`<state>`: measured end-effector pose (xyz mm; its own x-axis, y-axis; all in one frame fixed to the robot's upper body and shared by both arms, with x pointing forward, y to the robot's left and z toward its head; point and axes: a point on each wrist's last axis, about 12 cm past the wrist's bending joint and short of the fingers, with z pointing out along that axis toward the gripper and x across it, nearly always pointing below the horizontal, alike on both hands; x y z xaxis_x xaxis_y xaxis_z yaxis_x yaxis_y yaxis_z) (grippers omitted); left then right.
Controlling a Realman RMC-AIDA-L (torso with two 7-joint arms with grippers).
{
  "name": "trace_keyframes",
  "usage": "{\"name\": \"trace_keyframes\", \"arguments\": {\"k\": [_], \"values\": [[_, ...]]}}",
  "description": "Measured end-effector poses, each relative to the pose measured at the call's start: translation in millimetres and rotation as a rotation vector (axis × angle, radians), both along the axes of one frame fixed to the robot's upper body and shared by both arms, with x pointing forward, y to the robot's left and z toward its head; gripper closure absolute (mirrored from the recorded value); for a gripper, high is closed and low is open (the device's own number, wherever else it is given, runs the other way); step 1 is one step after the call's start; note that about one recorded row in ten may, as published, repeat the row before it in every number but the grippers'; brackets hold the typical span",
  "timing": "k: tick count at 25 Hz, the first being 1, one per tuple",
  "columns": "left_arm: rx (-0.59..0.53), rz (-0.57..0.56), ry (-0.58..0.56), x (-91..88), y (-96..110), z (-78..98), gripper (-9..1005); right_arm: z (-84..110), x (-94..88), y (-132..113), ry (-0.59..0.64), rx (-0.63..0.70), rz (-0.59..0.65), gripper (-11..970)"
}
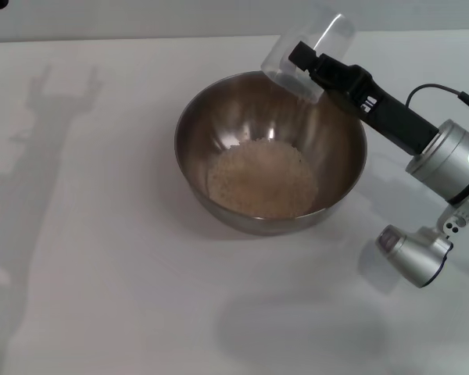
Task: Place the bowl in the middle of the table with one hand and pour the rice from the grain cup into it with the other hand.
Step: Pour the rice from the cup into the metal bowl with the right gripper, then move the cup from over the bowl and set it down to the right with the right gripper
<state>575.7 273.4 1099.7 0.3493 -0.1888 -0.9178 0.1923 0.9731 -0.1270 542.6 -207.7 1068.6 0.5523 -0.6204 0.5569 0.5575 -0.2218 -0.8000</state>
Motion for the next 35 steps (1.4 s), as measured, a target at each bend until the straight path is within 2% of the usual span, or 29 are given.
{"name": "trace_keyframes", "arguments": {"k": [5,8,11,13,19,24,25,27,28,29,32,33,34,35], "values": [[-0.012,-0.002,0.000,-1.2,0.6,-0.1,150,-8.1,-6.9,5.8,0.045,-0.011,0.026,951],[-0.014,0.000,-0.001,-2.1,1.5,-0.3,150,1.7,0.6,0.1,-0.001,0.036,-0.029,951],[-0.014,0.000,-0.002,-2.4,1.4,-0.4,150,1.7,-0.2,0.0,-0.004,0.036,-0.025,951],[-0.014,-0.001,-0.002,-2.7,1.3,-0.6,150,-7.5,-6.8,4.5,0.034,-0.001,0.004,951],[-0.018,-0.004,-0.002,-3.9,1.6,-1.1,150,-0.1,-0.3,-1.1,-0.008,0.030,-0.053,951],[-0.025,-0.007,-0.001,-4.6,2.4,-1.4,150,-8.2,-9.3,5.1,0.038,0.030,-0.023,951],[-0.025,-0.007,0.000,-5.0,2.8,-1.7,150,-5.8,-8.7,5.2,0.066,0.097,-0.040,951],[-0.024,-0.007,0.000,-5.2,2.8,-1.8,150,-3.7,-7.7,4.2,0.081,0.144,-0.056,951],[-0.023,-0.008,-0.001,-5.4,2.9,-1.7,150,-0.2,-6.6,2.7,0.121,0.247,-0.083,951],[-0.023,-0.008,-0.001,-5.4,2.9,-1.7,150,-0.2,-6.6,2.7,0.121,0.247,-0.083,951],[-0.024,-0.005,-0.005,-5.3,3.8,-1.1,150,4.6,-9.8,3.4,0.202,0.462,-0.108,951],[-0.024,-0.004,-0.007,-5.3,4.3,-0.8,150,7.9,-13.7,2.1,0.256,0.624,-0.114,951],[-0.024,-0.004,-0.007,-5.3,4.3,-0.8,150,7.9,-13.7,2.1,0.256,0.624,-0.114,951],[-0.024,-0.003,-0.013,-5.4,4.9,0.1,150,9.5,-15.9,0.1,0.288,0.718,-0.114,951]]}}
